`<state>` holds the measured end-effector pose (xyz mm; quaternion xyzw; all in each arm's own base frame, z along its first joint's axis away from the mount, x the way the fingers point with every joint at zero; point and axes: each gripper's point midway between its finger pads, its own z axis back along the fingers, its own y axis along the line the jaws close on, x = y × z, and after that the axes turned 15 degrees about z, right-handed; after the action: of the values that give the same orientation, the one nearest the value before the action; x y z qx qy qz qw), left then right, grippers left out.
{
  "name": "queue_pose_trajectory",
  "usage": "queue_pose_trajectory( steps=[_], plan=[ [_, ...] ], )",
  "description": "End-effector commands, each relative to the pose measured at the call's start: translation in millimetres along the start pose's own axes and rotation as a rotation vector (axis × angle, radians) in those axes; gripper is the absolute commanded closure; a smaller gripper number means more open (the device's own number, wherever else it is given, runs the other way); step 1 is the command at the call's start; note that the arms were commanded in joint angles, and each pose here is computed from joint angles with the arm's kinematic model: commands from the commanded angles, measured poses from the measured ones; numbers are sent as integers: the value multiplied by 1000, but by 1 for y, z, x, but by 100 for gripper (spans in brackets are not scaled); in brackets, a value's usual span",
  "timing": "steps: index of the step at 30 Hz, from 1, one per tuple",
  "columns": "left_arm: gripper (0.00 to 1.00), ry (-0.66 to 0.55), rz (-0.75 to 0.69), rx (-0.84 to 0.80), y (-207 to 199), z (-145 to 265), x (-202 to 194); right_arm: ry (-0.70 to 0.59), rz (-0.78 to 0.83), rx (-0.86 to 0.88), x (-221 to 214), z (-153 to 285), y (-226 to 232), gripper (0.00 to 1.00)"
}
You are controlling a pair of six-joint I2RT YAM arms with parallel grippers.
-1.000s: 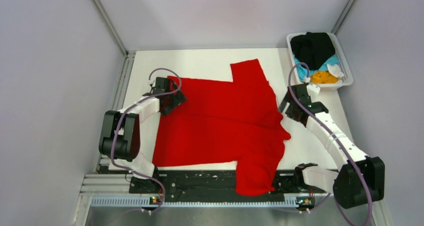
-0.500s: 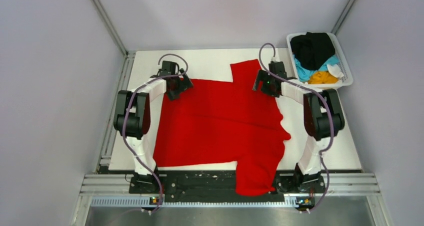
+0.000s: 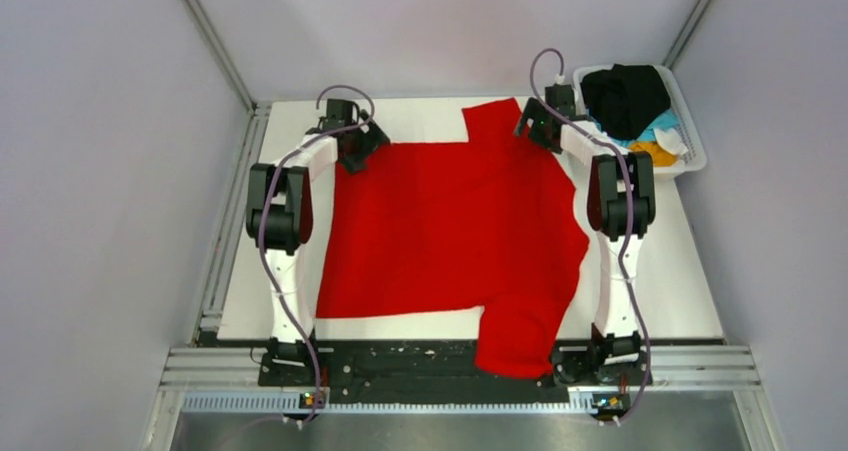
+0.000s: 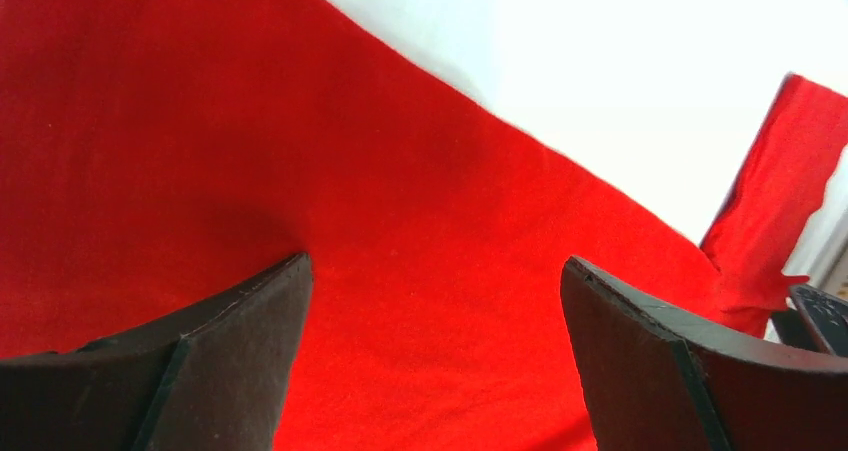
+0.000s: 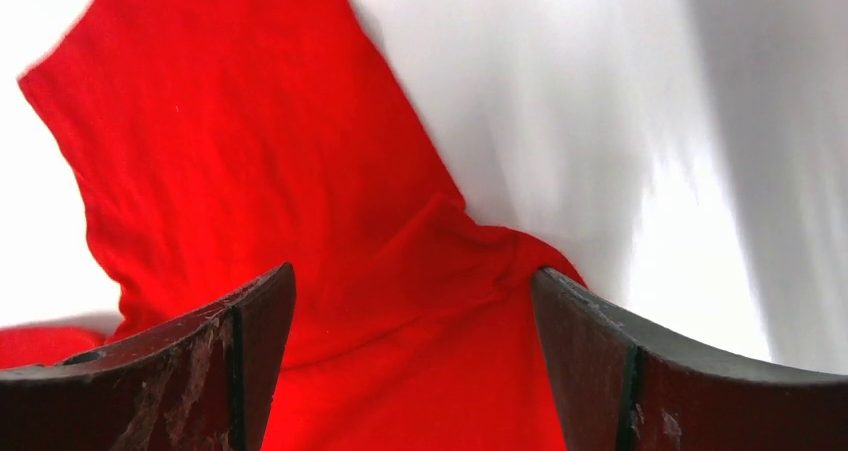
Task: Fold and stack the t-shirts
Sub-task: Flatten out the tshirt
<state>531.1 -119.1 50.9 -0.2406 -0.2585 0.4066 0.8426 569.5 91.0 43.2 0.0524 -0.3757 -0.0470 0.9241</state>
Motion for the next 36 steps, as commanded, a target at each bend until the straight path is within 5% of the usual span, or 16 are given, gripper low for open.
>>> queue_pose_trajectory(
  steps=[1, 10, 19, 27, 33, 36],
  plan=[
    [1, 33, 77, 10, 1, -42, 2, 114, -58, -85, -19, -38, -47, 14],
    [1, -41, 135, -90, -45, -61, 43, 10, -44, -45, 43, -58, -51, 14],
    [1, -181, -8, -148, -75, 83, 56, -95, 179, -111, 85, 76, -27, 1],
    [1, -201, 14, 46, 56, 176, -21, -68, 269, 30, -14, 149, 22, 1],
    [1, -195, 42, 251, 176, 204, -86, -93, 273, 91, -71, 199, 33, 1],
    [4, -185, 68, 240, 203, 208, -103, -116, 237, 102, -95, 220, 29, 1]
  ],
)
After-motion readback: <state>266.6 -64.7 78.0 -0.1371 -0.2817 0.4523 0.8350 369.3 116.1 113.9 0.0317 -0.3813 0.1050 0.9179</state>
